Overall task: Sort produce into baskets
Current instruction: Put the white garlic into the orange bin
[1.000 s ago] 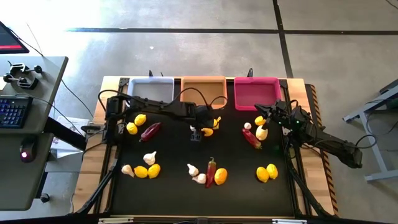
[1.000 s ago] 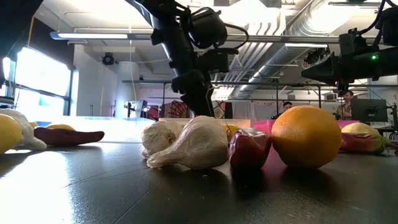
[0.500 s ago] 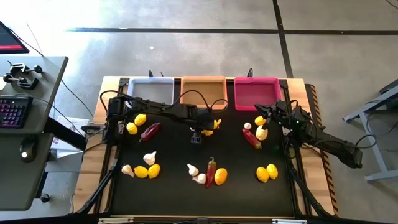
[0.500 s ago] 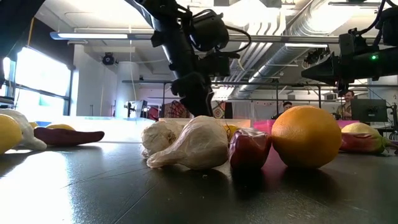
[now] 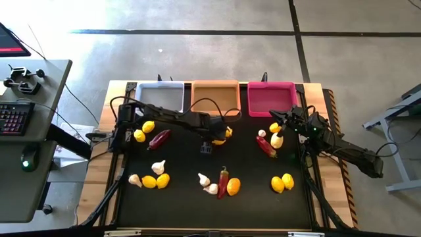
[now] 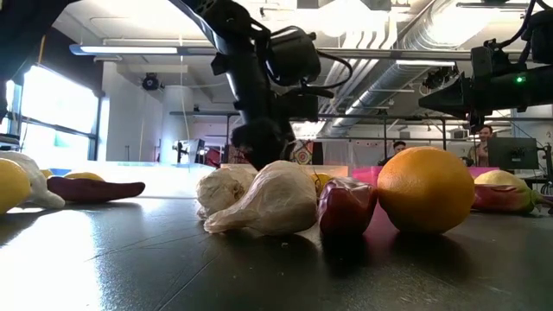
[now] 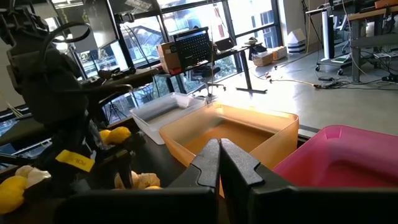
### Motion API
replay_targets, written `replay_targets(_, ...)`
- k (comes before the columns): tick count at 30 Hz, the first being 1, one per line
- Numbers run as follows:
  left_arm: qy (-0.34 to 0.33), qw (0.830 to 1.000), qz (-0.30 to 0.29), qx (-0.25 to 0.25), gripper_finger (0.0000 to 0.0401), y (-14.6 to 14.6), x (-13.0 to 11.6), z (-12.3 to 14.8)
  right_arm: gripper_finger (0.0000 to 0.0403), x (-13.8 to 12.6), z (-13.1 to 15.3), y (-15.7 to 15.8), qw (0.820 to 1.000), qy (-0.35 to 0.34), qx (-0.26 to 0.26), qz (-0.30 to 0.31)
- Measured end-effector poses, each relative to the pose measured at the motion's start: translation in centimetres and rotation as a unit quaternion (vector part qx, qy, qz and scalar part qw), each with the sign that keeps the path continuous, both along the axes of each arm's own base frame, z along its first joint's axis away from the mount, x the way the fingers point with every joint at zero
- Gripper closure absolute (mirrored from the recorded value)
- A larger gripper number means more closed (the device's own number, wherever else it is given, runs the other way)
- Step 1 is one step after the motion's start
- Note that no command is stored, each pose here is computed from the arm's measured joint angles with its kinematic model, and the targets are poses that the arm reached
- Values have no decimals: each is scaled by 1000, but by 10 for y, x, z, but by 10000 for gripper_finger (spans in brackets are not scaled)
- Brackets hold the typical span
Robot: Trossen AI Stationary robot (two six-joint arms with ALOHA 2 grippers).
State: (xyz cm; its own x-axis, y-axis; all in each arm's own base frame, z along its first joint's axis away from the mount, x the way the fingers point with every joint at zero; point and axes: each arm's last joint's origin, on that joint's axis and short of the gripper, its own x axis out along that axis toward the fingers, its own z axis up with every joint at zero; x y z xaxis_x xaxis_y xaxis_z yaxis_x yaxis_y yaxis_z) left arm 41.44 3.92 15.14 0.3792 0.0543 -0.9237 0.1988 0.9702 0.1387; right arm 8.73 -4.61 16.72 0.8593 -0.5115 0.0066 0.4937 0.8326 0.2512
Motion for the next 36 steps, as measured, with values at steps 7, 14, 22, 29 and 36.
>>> replay_targets(7,3,1000,3,11,167,0,0,0,402,0,0,0,1000,0,0,0)
replay_targets(14,4,998,16,55,143,-5,0,2,402,0,0,0,1000,0,0,0)
replay_targets(22,12,998,6,61,110,-11,-1,2,402,0,0,0,1000,0,0,0)
replay_targets(29,27,997,-4,70,109,-11,-5,5,402,0,0,0,1000,0,0,0)
replay_targets(36,12,997,-19,80,109,-11,-12,28,402,0,0,0,1000,0,0,0)
